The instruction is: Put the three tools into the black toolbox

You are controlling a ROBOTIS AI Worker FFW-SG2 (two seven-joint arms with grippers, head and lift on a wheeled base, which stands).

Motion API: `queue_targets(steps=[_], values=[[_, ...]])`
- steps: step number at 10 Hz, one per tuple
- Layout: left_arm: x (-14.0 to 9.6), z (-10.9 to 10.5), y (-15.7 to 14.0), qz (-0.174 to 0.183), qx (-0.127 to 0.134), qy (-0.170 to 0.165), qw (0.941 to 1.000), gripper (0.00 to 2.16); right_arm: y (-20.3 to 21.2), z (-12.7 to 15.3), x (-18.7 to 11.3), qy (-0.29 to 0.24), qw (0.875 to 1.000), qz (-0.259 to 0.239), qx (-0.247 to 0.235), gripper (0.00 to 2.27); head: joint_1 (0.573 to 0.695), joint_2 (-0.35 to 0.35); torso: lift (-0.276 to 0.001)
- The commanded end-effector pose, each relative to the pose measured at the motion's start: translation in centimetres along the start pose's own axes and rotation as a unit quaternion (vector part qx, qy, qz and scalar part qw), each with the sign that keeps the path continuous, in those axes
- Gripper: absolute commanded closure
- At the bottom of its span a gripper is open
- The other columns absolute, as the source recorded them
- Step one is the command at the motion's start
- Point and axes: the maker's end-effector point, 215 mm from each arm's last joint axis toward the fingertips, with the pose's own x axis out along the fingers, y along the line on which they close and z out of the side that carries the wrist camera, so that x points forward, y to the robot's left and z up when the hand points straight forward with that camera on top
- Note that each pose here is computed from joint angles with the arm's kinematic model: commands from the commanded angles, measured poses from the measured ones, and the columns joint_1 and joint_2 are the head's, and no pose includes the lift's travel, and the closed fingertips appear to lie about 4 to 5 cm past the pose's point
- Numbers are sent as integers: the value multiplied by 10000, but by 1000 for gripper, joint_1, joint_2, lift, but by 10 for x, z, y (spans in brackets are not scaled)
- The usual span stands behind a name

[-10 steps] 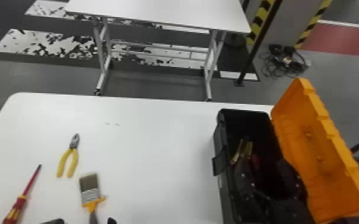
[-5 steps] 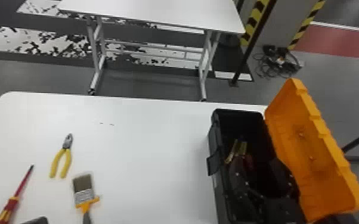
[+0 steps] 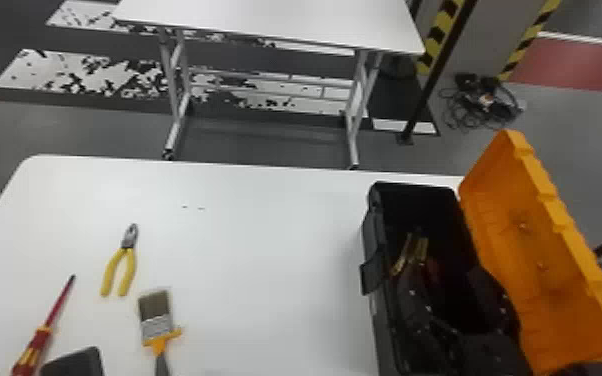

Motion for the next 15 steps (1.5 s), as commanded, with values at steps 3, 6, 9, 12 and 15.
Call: queue_targets(steps=[3,6,9,12,15], values=[[7,2,-4,5,1,54,10000,151,0,1,2,-8,10000,27,6,103,695,-138,-51],[14,-4,-4,10,86,246,9997,167,-2,1,2,-13,10000,20,26,103,695,-146,-51],[19,-5,-6,-16,84,395,9992,194,-3,-1,2,3,10000,16,31,103,695,-148,-51],[22,-8,-6,105,300,640,9974,194,-3,0,2,-11,10000,19,34,103,695,-152,-51],[26,-13,-5,114,368,761,9964,215,-4,6,1,-114,9999,20,54,103,695,-159,-51]])
